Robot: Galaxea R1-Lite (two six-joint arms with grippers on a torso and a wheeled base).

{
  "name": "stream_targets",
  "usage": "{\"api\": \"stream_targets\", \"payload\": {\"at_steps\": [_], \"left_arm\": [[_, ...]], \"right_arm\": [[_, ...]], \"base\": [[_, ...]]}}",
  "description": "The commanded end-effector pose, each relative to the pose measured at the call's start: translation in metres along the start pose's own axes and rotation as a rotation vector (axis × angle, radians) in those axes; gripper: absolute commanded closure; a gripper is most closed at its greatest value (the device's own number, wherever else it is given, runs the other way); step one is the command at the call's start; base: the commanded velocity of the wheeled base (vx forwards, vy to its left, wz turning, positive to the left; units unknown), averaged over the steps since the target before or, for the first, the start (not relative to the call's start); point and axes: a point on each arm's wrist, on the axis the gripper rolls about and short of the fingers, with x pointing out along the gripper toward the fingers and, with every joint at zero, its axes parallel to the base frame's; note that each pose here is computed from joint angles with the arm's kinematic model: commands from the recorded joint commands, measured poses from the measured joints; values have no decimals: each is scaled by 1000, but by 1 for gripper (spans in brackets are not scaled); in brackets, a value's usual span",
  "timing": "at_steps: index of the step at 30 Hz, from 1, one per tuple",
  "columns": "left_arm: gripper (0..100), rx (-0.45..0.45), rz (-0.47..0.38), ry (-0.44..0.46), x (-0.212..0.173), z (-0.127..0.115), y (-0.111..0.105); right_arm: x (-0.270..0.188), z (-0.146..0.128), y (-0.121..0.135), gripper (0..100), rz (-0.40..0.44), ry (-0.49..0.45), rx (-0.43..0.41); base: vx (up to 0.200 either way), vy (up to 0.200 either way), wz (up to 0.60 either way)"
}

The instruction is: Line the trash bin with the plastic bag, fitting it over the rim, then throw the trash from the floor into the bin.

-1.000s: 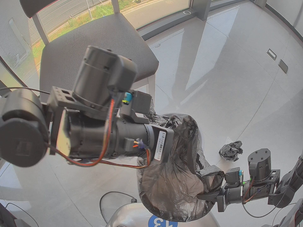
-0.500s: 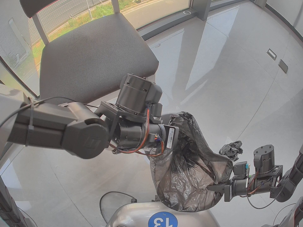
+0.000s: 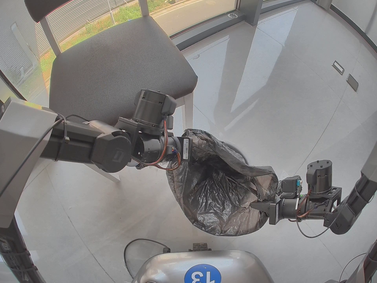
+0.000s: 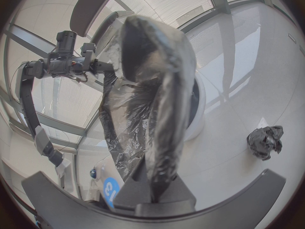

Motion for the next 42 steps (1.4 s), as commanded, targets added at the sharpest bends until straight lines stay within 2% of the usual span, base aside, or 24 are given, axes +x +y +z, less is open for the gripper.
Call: {"api": "stream_targets", "payload": {"at_steps": [1, 6, 10, 27, 28, 34, 42], "left_arm": [[100, -12, 26, -11, 8, 1, 4], [100, -14, 53, -9, 16, -1, 5], [100, -28, 98, -54, 28, 2, 12], [100, -75, 154, -101, 26, 10, 22], [100, -87, 156, -107, 26, 11, 21], [100, -114, 162, -140, 29, 18, 17], [100, -118, 183, -160, 31, 22, 18]], "right_arm": [[20, 4, -26, 100, -43, -2, 1], [25, 9, -40, 100, -70, -22, 15], [22, 18, -53, 100, -102, -63, 24], [24, 34, -52, 100, -92, -134, -17], [25, 34, -53, 0, -95, -134, -18], [23, 40, -51, 0, -89, -178, -42], [24, 38, -46, 0, -74, -172, -49]], "base": [[0, 0, 0], [0, 0, 0], [0, 0, 0], [0, 0, 0], [0, 0, 0], [0, 0, 0], [0, 0, 0]]}}
